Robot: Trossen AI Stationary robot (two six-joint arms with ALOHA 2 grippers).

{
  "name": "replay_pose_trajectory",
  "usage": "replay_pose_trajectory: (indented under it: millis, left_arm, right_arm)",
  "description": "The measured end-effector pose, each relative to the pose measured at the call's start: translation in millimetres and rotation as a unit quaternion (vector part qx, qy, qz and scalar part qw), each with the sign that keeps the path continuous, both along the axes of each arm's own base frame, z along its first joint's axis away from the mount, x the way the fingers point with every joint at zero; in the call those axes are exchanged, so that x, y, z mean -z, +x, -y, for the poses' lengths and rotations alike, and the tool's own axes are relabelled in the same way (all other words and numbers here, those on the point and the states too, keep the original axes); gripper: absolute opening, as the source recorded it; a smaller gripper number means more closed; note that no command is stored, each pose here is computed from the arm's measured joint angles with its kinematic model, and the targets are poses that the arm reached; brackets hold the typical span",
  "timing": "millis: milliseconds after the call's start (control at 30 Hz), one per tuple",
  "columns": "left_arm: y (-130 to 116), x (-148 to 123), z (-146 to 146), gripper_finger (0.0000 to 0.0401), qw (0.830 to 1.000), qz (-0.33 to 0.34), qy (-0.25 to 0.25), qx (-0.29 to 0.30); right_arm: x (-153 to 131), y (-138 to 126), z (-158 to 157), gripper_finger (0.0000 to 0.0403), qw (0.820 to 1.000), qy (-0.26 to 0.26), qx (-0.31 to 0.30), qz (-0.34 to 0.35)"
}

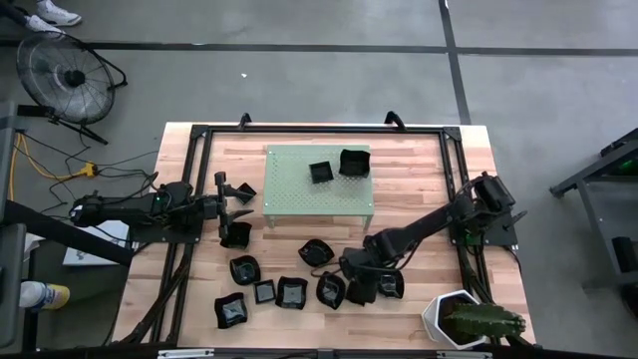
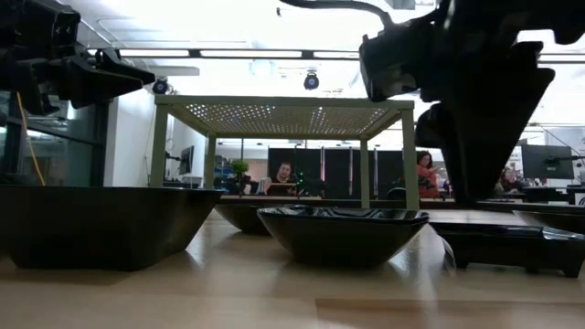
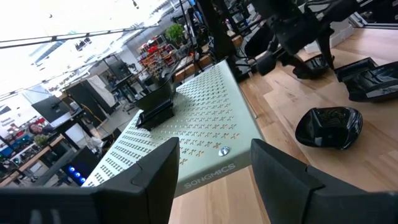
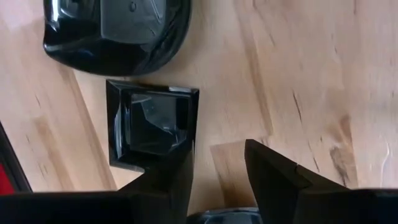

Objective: Pick & Place Mini shaped plates
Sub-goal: Stack the square plate on top of the other square plates on the shelf

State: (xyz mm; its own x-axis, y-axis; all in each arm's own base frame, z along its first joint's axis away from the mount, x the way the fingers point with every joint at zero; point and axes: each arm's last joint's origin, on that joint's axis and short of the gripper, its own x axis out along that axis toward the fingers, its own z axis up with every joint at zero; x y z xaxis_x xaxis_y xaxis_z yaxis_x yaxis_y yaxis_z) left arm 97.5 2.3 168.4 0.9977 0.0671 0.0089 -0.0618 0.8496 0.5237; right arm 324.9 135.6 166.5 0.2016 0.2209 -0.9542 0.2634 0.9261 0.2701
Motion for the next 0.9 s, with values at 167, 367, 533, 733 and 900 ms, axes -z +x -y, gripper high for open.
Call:
replay_pose_trajectory:
  millis: [167,367,533,733,900]
  left_arm:
    - [0.0,-0.1,0.0,0.0193,1.0,0.0,0.0,0.0]
    - [0.0,-0.1,0.0,0.0193,1.0,0.0,0.0,0.0]
    - [0.0,0.0,0.0,0.0193,1.0,0.0,0.0,0.0]
    - [0.0,-0.1,0.0,0.0193,1.0,0.0,0.0,0.0]
    - [0.0,0.0,0.0,0.0193,1.0,0.0,0.0,0.0]
  right_arm:
    - [4.3,1.6,-1.0,0.0139,1.0,0.007,0.0,-0.005]
    - [17.2,8.1,-8.1,0.0139,1.0,0.026,-0.007,0.001]
    - [18.5,9.0,-8.5,0.0139,1.0,0.027,-0.007,0.003]
    - [18.6,8.6,-8.3,0.0128,1.0,0.026,-0.007,0.001]
    - [22.1,9.0,-8.6,0.0097,1.0,0.025,-0.01,-0.003]
